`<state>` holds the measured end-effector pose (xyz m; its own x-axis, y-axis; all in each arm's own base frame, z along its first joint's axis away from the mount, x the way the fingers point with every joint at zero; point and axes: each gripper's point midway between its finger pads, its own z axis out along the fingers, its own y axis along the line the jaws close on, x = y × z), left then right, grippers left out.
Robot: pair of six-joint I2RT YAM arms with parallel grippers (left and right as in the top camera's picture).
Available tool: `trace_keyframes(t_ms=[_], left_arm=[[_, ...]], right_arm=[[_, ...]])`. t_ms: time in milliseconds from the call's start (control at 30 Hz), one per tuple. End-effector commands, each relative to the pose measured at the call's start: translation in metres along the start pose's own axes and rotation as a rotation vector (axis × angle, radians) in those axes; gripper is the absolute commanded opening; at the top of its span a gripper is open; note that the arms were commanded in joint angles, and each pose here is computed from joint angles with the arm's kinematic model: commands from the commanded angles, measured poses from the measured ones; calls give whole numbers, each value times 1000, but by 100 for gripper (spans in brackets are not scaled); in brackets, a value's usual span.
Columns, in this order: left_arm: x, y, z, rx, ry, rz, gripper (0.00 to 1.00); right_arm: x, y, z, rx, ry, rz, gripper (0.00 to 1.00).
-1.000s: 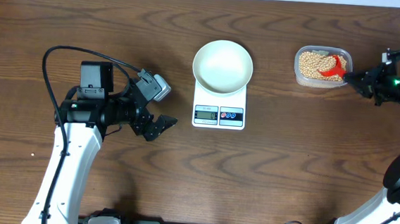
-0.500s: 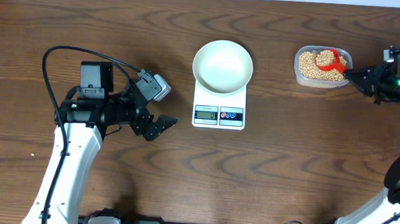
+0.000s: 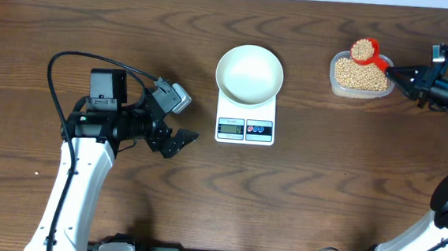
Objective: Scoop item into bowl and weigh 50g on scale
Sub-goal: 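Carry the filled red scoop with the right gripper to the white bowl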
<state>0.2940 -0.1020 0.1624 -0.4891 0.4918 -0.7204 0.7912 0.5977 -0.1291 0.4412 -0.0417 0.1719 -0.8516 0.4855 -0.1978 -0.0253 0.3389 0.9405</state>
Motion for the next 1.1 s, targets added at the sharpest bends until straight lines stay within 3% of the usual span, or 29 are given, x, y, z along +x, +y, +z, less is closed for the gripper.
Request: trace_keyframes(t_ms=[0,467,1067], left_arm=[[-1,-4,0,16,-8,-1,98],[-1,-4,0,16,-8,-1,98],[-1,-4,0,16,-8,-1,98]], right_arm=[[1,17,-3,-115,8,-5,1],[13,48,46,-183,118,-46,1],[80,76,146,-134,326,-148,1]])
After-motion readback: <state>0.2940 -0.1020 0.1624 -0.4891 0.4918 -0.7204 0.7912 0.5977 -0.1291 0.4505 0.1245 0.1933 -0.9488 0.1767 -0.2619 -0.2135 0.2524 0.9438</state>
